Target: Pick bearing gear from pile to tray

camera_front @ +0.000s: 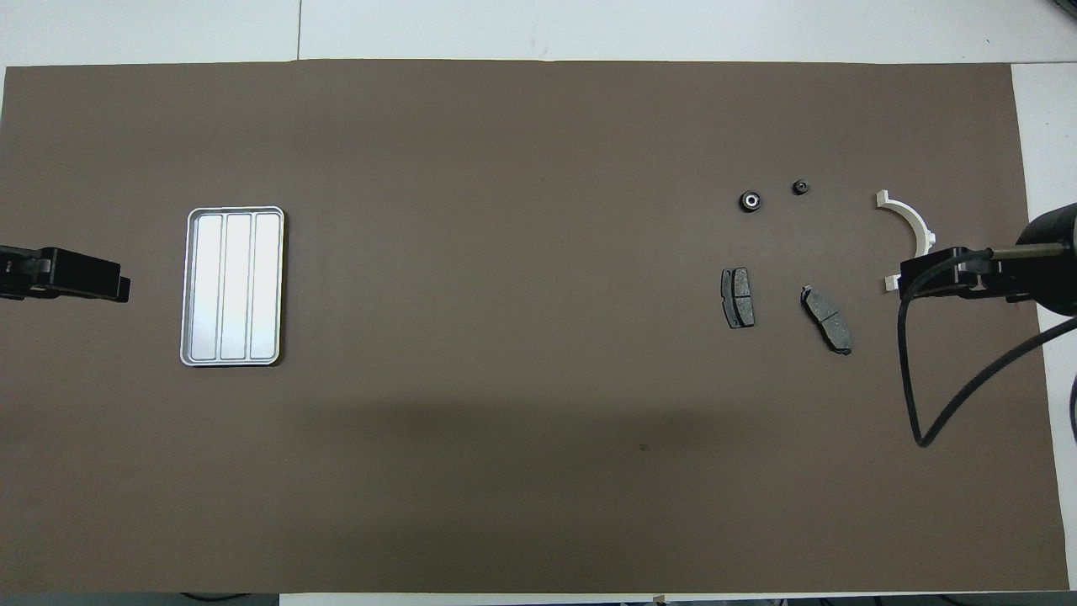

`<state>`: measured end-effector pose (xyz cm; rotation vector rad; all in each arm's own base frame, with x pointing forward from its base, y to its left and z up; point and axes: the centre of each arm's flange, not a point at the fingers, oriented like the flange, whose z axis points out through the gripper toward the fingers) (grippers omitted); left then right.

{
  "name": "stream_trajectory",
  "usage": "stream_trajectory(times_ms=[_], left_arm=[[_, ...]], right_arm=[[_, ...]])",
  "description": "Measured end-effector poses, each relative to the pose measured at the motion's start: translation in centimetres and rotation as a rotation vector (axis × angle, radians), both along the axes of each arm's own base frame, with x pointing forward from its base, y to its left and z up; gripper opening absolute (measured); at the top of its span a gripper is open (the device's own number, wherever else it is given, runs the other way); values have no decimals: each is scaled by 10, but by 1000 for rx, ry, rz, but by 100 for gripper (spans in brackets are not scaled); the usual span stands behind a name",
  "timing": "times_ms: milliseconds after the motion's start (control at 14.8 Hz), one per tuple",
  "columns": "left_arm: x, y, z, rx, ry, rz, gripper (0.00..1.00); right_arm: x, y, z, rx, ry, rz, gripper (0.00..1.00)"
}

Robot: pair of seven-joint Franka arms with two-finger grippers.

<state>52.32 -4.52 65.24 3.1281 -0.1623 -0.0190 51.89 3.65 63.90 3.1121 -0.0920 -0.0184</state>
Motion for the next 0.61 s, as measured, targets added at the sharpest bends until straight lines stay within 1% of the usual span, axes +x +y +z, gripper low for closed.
stream_trajectory(times_ms=[607], left_arm=[[0,0,0,0,0,0,100]], right_arm=[[0,-1,2,0,-4,-3,100]])
